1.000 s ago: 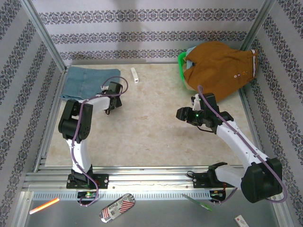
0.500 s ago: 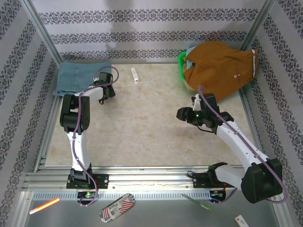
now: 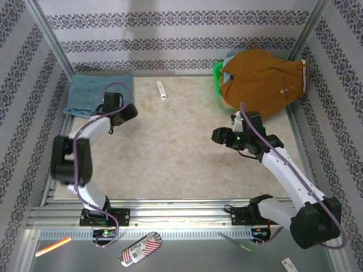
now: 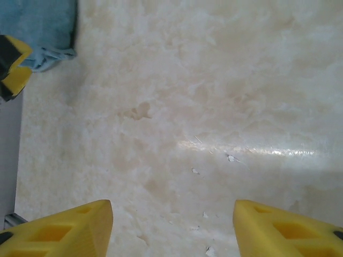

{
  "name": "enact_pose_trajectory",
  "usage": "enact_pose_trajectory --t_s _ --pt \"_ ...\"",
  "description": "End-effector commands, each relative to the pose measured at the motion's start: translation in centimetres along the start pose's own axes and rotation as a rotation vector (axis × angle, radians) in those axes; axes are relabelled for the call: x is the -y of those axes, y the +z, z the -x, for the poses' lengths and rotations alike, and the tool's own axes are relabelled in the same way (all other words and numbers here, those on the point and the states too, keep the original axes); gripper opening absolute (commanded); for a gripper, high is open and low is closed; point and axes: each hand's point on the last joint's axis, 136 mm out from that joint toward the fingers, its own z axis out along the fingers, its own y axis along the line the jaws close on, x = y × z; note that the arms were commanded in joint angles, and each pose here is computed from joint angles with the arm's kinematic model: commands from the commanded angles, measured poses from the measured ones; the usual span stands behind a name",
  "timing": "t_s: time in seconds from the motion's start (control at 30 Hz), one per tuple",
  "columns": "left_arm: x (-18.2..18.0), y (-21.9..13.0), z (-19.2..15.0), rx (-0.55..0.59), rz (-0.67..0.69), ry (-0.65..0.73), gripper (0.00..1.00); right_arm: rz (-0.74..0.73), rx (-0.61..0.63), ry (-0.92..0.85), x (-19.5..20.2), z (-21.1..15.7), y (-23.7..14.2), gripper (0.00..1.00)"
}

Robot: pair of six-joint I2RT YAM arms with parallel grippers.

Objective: Fold and stack the trousers

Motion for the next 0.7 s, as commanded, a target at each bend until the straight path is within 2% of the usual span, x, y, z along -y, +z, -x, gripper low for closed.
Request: enact_pose_trajectory --t_s 0.0,0.03,0.1,0.13,0.17,0.23,0.3,0.37,0.4,0.47,0.57,0.67 --pt "3.5 -6.6 1.3 0.127 -0.213 -0.001 0.82 0.071 0.093 -0.097 -2.9 1.9 -2.9 0.65" --pt "3.5 -8.2 1.0 0.153 -0.236 0.000 0.83 0.081 0.108 -0.119 -3.5 2.0 -3.4 0.70" --pt "3.3 -11.6 0.5 0.229 -0.270 0.007 1.00 0.087 0.153 -0.169 -4.4 2.5 -4.5 0.82" --pt "3.1 -12.9 0.3 0.267 -0.273 0.015 1.00 0.075 0.178 -0.188 -4.6 2.9 -4.9 0.96" --pt "2.4 -14.2 0.2 0.319 -0.252 0.014 1.00 0.045 0.213 -0.192 -4.5 3.3 -5.3 0.98" --pt "0.6 -15.9 -0.1 0.415 -0.197 0.019 1.00 -0.036 0.311 -0.183 -3.4 4.6 -5.2 0.98" --pt "-1.8 -16.4 -0.6 0.475 -0.115 -0.011 1.00 -0.166 0.448 -0.263 -1.1 6.4 -4.1 0.98" --pt "-4.0 -16.4 -1.1 0.484 -0.018 -0.052 1.00 -0.296 0.537 -0.152 1.9 7.7 -4.0 0.98" --pt "-4.8 -16.3 -1.2 0.493 0.022 -0.062 1.00 -0.295 0.545 -0.085 2.7 8.1 -3.8 0.98" --pt "-4.5 -15.8 -1.4 0.507 0.001 0.010 1.00 -0.240 0.511 -0.048 2.7 8.3 -3.2 0.98" --pt "-4.0 -15.8 -0.8 0.626 -0.062 0.049 1.00 -0.192 0.463 -0.209 1.1 8.6 -2.9 0.98" --pt "-4.9 -15.9 -0.3 0.789 -0.025 0.145 1.00 -0.098 0.441 -0.565 -1.9 8.2 -2.6 0.98"
